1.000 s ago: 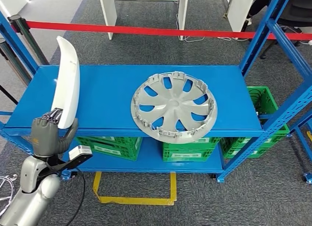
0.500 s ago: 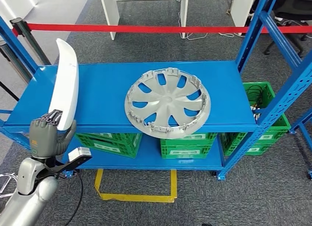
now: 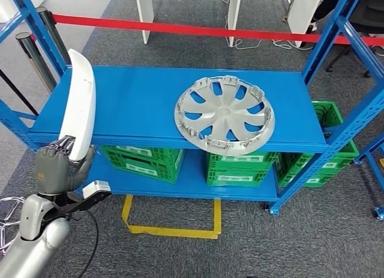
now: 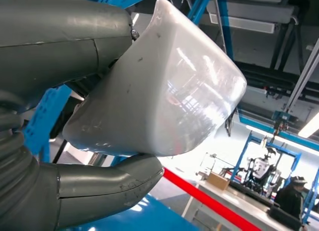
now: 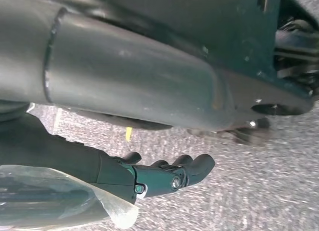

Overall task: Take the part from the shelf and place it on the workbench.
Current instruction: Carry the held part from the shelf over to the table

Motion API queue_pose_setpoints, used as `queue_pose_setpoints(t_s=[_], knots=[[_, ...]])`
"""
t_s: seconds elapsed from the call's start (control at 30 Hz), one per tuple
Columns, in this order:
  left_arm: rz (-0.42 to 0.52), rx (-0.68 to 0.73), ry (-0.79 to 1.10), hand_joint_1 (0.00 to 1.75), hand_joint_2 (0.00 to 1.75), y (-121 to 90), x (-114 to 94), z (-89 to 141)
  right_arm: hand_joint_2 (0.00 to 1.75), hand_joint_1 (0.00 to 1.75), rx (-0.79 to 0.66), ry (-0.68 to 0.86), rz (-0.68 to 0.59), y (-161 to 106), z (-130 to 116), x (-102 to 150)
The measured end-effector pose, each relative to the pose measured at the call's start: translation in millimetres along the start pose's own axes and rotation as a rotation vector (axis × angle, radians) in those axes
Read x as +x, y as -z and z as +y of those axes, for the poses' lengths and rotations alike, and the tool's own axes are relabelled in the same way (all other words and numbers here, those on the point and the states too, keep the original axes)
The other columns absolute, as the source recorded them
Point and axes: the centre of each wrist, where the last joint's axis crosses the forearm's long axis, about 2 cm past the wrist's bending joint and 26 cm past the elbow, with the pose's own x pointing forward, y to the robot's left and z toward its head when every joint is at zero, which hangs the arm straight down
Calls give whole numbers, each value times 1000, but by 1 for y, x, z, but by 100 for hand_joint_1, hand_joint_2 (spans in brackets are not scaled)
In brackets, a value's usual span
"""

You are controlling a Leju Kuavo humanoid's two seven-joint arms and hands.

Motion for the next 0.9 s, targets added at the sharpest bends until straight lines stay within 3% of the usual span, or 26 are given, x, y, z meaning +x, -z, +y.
queue_pose_setpoints(t_s=[0.63, 0.7, 0.8, 0.9], knots=[[-2, -4, 2, 175, 175, -1, -1, 1, 0, 0, 2, 4, 11, 0, 1, 1], [1, -3, -8, 175, 175, 3, -1, 0, 0, 0, 3, 26, 114, 0, 1, -1], [4, 0, -25, 175, 175, 15, -2, -3, 0, 0, 14, 69, 409, -1, 0, -8], [2, 2, -33, 175, 175, 23, -1, -6, 0, 0, 18, 80, 515, -4, -1, -21]])
